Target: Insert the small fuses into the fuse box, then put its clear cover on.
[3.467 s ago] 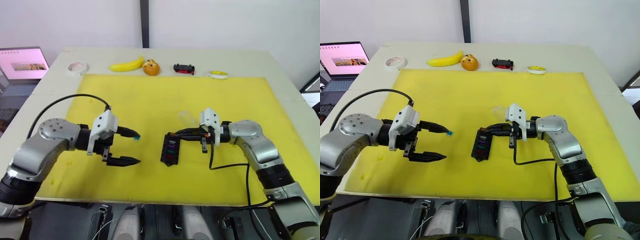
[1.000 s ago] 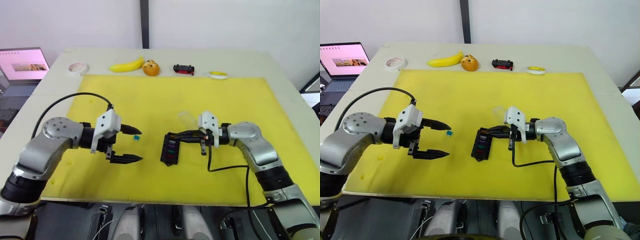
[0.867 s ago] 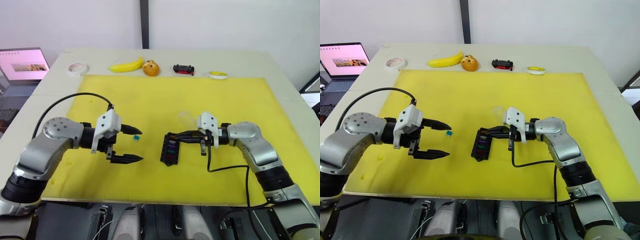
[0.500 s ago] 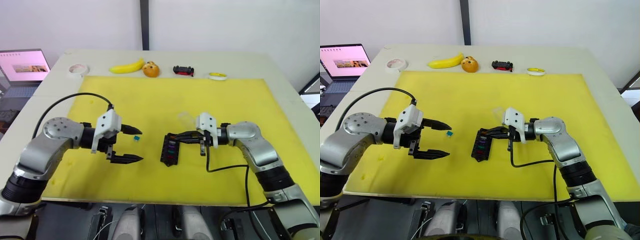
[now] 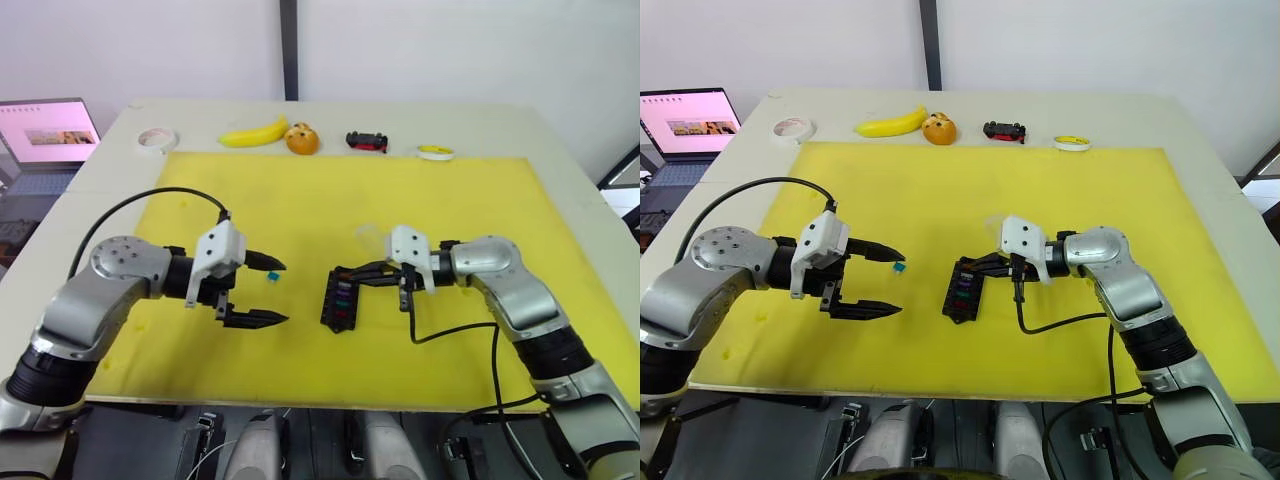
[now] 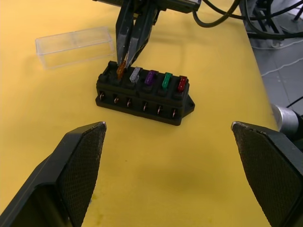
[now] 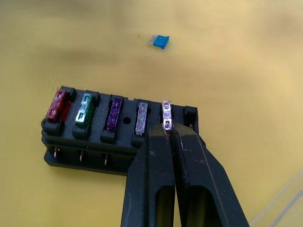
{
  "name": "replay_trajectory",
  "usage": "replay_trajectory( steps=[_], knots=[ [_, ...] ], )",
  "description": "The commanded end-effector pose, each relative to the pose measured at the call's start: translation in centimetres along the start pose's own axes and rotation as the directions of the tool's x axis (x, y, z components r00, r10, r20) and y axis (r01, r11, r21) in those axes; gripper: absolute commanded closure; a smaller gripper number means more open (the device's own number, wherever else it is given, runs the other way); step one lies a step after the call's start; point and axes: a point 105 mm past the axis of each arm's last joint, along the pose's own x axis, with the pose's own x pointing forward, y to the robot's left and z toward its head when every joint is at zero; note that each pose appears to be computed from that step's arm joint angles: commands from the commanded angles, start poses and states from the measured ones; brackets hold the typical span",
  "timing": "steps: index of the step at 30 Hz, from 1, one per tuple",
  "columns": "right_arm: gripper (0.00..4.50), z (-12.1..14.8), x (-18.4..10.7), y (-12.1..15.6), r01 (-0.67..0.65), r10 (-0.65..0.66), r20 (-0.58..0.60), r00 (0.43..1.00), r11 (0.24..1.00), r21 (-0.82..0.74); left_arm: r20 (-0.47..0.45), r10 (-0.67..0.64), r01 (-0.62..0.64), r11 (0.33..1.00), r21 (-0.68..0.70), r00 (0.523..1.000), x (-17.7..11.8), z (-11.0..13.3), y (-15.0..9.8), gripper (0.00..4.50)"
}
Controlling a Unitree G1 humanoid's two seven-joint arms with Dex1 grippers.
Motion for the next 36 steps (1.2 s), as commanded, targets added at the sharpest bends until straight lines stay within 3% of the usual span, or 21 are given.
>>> replay_trajectory(
  steps=[1,11,16,36],
  knots=[
    [4.42,-0.6,0.4,0.3,-0.018,0.019,-0.042,0.999,0.999,0.028,0.014,-0.002,0.001,0.999,0.054,1.0,-0.1,1.0,0.0,0.05],
    [4.42,1.9,0.3,0.6,-0.051,0.046,0.044,0.998,0.991,0.122,0.019,-0.003,0.002,0.998,0.057,1.0,0.0,1.1,0.1,0.05],
    [4.42,1.7,0.1,0.5,-0.04,0.044,-0.023,0.999,0.99,0.135,0.024,-0.001,0.0,0.998,0.057,1.0,0.2,1.1,0.1,0.05],
    [4.42,3.0,-0.1,0.5,-0.023,0.022,0.016,1.0,0.998,0.061,0.024,0.003,-0.005,0.998,0.056,1.0,0.1,1.1,0.2,0.05]
  ],
)
